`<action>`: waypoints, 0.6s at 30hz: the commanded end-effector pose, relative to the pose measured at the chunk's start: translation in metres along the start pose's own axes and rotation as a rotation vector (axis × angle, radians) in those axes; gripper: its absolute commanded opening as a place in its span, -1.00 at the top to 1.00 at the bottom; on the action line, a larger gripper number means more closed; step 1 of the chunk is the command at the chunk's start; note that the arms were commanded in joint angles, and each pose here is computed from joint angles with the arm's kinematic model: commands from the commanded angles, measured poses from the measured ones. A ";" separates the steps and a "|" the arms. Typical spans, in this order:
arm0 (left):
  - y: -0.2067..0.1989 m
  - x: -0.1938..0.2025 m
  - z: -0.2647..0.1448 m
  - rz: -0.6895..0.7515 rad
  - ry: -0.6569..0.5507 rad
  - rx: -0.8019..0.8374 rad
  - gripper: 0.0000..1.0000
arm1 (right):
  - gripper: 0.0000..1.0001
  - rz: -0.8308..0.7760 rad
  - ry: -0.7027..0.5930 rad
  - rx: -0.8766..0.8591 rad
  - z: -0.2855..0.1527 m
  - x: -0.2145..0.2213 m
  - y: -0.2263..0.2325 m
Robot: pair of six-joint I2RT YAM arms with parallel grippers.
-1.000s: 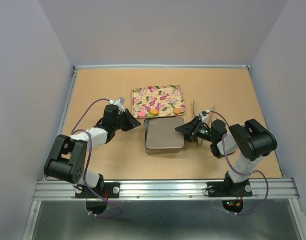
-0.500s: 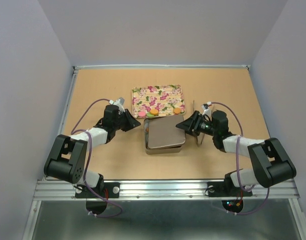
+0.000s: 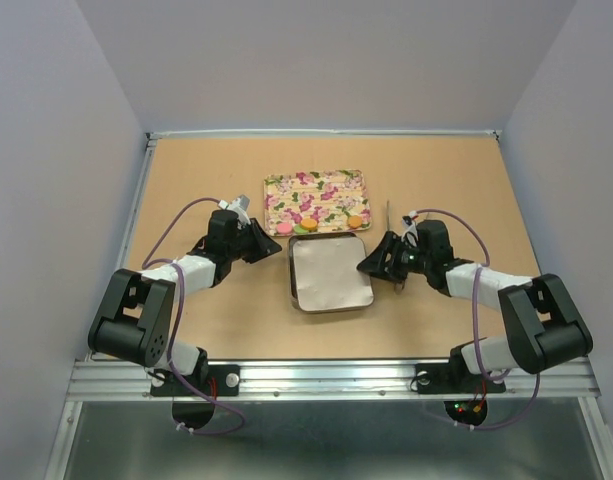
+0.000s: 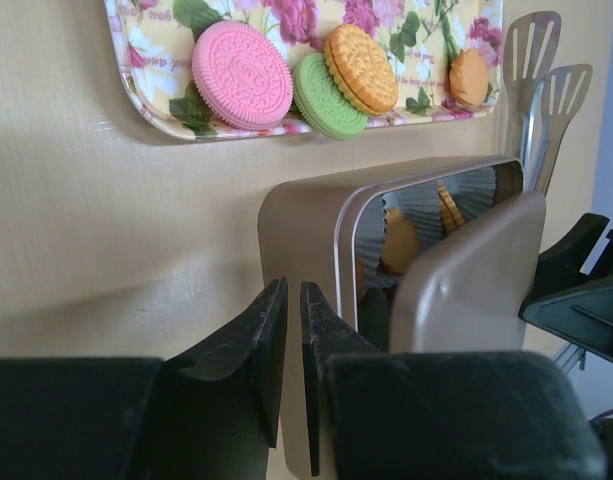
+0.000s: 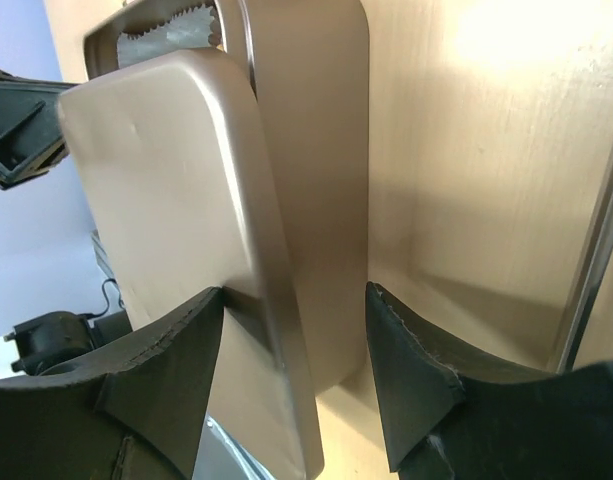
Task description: Pack the cookies
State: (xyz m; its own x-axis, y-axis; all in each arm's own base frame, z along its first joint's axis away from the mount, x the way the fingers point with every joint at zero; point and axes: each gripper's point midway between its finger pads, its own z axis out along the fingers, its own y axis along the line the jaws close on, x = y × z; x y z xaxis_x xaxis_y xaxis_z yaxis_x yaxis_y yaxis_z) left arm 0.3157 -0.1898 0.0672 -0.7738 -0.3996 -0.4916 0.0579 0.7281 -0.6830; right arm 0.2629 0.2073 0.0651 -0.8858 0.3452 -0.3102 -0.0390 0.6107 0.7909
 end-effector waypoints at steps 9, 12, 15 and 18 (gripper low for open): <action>-0.005 -0.003 0.001 0.023 -0.010 0.015 0.56 | -0.15 -0.064 -0.056 -0.004 -0.007 -0.024 0.019; -0.006 -0.002 0.001 0.025 -0.009 0.018 0.56 | -0.10 -0.056 -0.071 -0.013 -0.007 -0.032 0.026; -0.010 0.000 0.000 0.032 -0.008 0.023 0.56 | -0.08 -0.052 -0.076 -0.014 -0.002 -0.041 0.030; -0.013 0.005 -0.001 0.044 0.004 0.024 0.56 | -0.04 -0.049 -0.082 -0.016 0.002 -0.049 0.034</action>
State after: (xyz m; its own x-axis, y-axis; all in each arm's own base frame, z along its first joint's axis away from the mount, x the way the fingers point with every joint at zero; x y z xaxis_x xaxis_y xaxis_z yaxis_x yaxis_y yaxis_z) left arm 0.3125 -0.1950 0.0670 -0.7800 -0.3862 -0.4923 0.0695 0.7284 -0.6816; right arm 0.2807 0.2092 0.0874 -0.8681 0.3484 -0.3535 -0.0684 0.6215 0.7805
